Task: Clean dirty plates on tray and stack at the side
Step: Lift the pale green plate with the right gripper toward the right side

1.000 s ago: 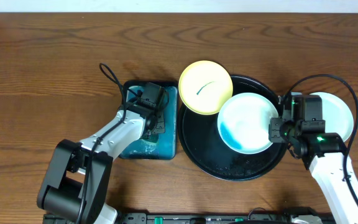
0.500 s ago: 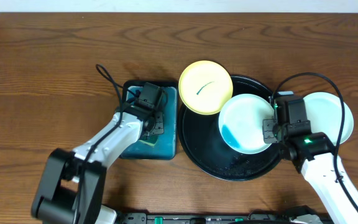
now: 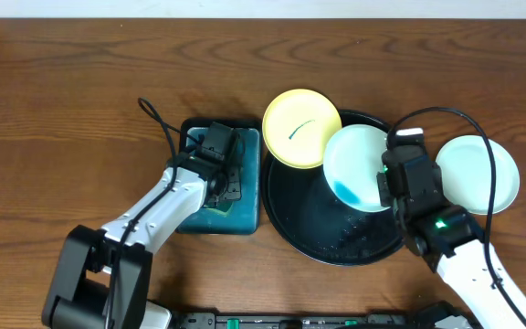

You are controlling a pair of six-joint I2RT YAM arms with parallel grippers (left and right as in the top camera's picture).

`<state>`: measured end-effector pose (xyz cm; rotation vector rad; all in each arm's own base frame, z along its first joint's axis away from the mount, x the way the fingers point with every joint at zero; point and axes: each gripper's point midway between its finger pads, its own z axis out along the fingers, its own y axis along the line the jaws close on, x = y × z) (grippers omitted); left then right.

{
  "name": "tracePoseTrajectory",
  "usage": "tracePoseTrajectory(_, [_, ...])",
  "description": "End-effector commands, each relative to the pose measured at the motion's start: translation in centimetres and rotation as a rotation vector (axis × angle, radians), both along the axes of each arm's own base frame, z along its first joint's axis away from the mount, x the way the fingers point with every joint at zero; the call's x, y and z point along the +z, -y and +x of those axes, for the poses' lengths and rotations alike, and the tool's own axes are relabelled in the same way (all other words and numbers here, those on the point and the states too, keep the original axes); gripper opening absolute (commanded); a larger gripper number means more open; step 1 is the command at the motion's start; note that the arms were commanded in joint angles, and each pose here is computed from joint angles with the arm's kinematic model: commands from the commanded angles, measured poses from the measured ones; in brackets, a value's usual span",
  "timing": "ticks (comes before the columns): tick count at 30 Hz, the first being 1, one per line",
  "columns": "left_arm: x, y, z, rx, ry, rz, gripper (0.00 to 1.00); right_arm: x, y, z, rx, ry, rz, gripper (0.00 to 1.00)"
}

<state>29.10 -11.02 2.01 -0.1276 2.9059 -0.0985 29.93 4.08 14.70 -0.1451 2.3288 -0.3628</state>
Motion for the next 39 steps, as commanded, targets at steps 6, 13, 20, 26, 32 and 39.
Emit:
tracePoseTrajectory(6, [-3.2, -0.2, -1.1, 0.007, -0.095, 0.019, 0.19, 4.0, -1.0, 0.1, 0.019, 0.143, -0.138, 0.01])
tracePoseTrajectory(13, [-5.2, -0.3, -1.3, 0.007, -0.138, 0.036, 0.07, 4.8, -1.8, -0.2, 0.036, 0.179, -0.193, 0.01])
tracePoseTrajectory(20, [-5.2, -0.4, -1.3, 0.008, -0.138, 0.036, 0.08, 4.9, -2.0, -0.2, 0.043, 0.183, -0.201, 0.01])
tracePoseTrajectory(26, [-3.8, -0.2, -0.8, 0.001, -0.101, 0.023, 0.28, 4.9, -2.0, -0.2, 0.043, 0.183, -0.2, 0.01])
tracePoseTrajectory(32, [-0.2, 0.2, 0.2, 0.0, -0.005, -0.015, 0.43, 4.9, -2.0, -0.2, 0.043, 0.183, -0.2, 0.01])
tracePoseTrajectory(39, [0.6, 0.3, 0.4, 0.0, 0.02, -0.025, 0.53, 4.9, -2.0, -0.2, 0.043, 0.183, -0.2, 0.01])
